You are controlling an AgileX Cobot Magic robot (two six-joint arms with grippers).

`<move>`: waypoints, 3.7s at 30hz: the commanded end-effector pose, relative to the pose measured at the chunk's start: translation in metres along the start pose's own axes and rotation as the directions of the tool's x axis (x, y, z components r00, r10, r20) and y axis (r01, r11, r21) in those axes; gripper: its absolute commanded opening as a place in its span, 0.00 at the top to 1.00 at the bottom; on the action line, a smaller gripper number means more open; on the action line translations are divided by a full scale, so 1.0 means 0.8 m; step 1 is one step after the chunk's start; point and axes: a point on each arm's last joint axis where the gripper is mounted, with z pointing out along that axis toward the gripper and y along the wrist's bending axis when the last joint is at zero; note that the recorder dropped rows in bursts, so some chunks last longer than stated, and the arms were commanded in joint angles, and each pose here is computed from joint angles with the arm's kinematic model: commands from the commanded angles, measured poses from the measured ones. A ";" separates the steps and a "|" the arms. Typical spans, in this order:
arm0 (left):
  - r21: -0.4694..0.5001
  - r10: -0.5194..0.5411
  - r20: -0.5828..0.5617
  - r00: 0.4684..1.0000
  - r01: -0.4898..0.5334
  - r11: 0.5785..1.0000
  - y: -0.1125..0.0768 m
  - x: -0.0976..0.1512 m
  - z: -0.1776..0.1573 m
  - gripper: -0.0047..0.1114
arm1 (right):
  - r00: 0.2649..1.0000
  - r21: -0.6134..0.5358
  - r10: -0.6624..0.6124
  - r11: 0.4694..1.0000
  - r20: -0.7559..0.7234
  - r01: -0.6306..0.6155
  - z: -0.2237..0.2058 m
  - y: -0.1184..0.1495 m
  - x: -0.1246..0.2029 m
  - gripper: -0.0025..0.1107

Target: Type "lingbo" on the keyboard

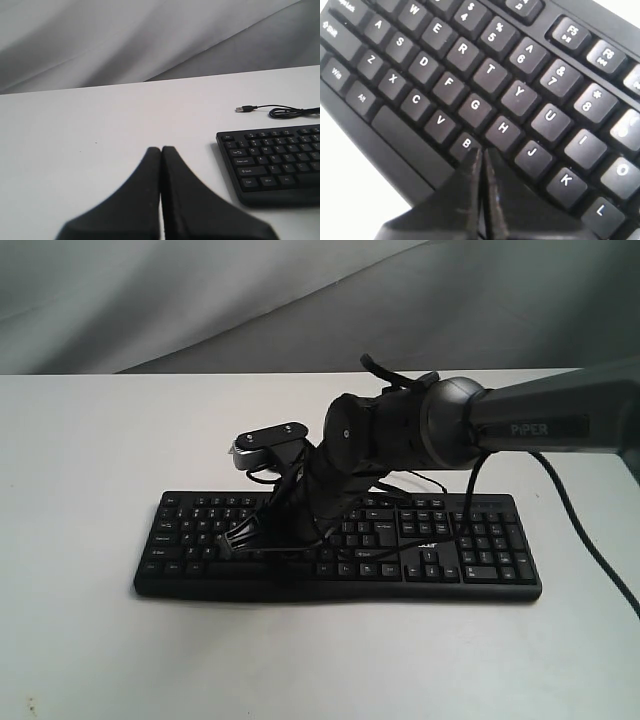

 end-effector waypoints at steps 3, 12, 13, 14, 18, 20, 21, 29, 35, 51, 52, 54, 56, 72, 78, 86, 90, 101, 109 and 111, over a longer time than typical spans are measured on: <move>0.001 -0.012 0.003 1.000 0.012 1.000 0.000 0.001 0.000 0.96 | 1.000 0.005 -0.006 1.000 0.002 0.006 0.002 0.000 0.001 0.98; 0.001 -0.012 0.003 1.000 0.012 1.000 0.000 0.001 0.000 0.96 | 1.000 0.020 0.000 1.000 0.003 0.000 0.002 -0.002 0.001 0.98; 0.001 -0.012 0.003 1.000 0.012 1.000 0.000 0.001 0.000 0.96 | 1.000 0.020 0.000 1.000 0.003 0.000 0.002 -0.002 0.001 0.98; 0.001 -0.012 0.003 1.000 0.012 1.000 0.000 0.001 0.000 0.96 | 1.000 0.021 0.000 1.000 0.005 0.000 0.002 -0.002 0.001 0.98; 0.001 -0.012 0.003 1.000 0.012 1.000 0.000 0.001 0.000 0.96 | 1.000 0.022 0.001 1.000 0.002 -0.001 0.004 -0.003 0.002 0.98; 0.001 -0.012 0.003 1.000 0.012 1.000 0.000 0.001 0.000 0.96 | 1.000 0.023 0.003 1.000 -0.005 -0.003 0.008 -0.004 0.003 0.98; 0.001 -0.012 0.003 1.000 0.012 1.000 0.000 0.001 0.000 0.96 | 1.000 0.021 0.009 1.000 -0.013 -0.008 0.011 -0.004 0.005 0.98; 0.001 -0.012 0.003 1.000 0.012 1.000 0.000 0.001 0.000 0.96 | 1.000 0.016 0.005 1.000 0.006 -0.005 0.000 -0.001 0.001 0.98; 0.001 -0.012 0.003 1.000 0.012 1.000 0.000 0.001 0.000 0.96 | 0.997 0.010 -0.013 1.000 0.080 0.012 -0.031 0.007 -0.013 0.98; 0.001 -0.012 0.003 1.000 0.012 1.000 0.000 0.001 0.000 0.96 | 0.993 -0.051 -0.032 0.998 0.113 0.038 -0.020 0.014 -0.032 0.98; 0.001 -0.012 0.003 1.000 0.012 1.000 0.000 0.001 0.000 0.96 | 0.993 -0.053 -0.033 0.998 0.109 0.039 -0.017 0.014 -0.033 0.98; 0.001 -0.012 0.003 1.000 0.012 1.000 0.000 0.001 0.000 0.96 | 0.993 -0.056 -0.032 0.998 0.111 0.038 -0.014 0.014 -0.034 0.98; 0.001 -0.012 0.003 1.000 0.012 1.000 0.000 0.001 0.000 0.96 | 0.993 -0.055 -0.030 0.998 0.110 0.036 -0.010 0.013 -0.034 0.98; 0.001 -0.012 0.003 1.000 0.012 1.000 0.000 0.001 0.000 0.96 | 0.994 -0.074 -0.032 0.996 0.103 0.040 0.010 0.010 -0.029 0.98; 0.001 -0.012 0.003 1.000 0.012 1.000 0.000 0.001 0.000 0.96 | 0.993 -0.068 -0.035 0.997 0.109 0.042 0.012 0.009 -0.030 0.98; 0.001 -0.012 0.003 1.000 0.012 1.000 0.000 0.001 0.000 0.96 | 0.991 -0.052 -0.049 0.997 0.127 0.056 0.012 0.007 -0.032 0.98; 0.001 -0.012 0.003 1.000 0.012 1.000 0.000 0.001 0.000 0.96 | 0.992 -0.049 -0.050 0.997 0.115 0.056 0.018 0.005 -0.029 0.98; 0.001 -0.012 0.003 1.000 0.012 1.000 0.000 0.001 0.000 0.96 | 0.995 -0.058 -0.045 0.997 0.087 0.050 0.022 0.005 -0.025 0.98; 0.001 -0.012 0.003 1.000 0.012 1.000 0.000 0.001 0.000 0.96 | 0.991 -0.056 -0.064 0.996 0.113 0.071 0.004 0.010 -0.032 0.98; 0.001 -0.012 0.003 1.000 0.012 1.000 0.000 0.001 0.000 0.96 | 0.992 -0.058 -0.064 0.996 0.107 0.071 0.004 0.010 -0.031 0.98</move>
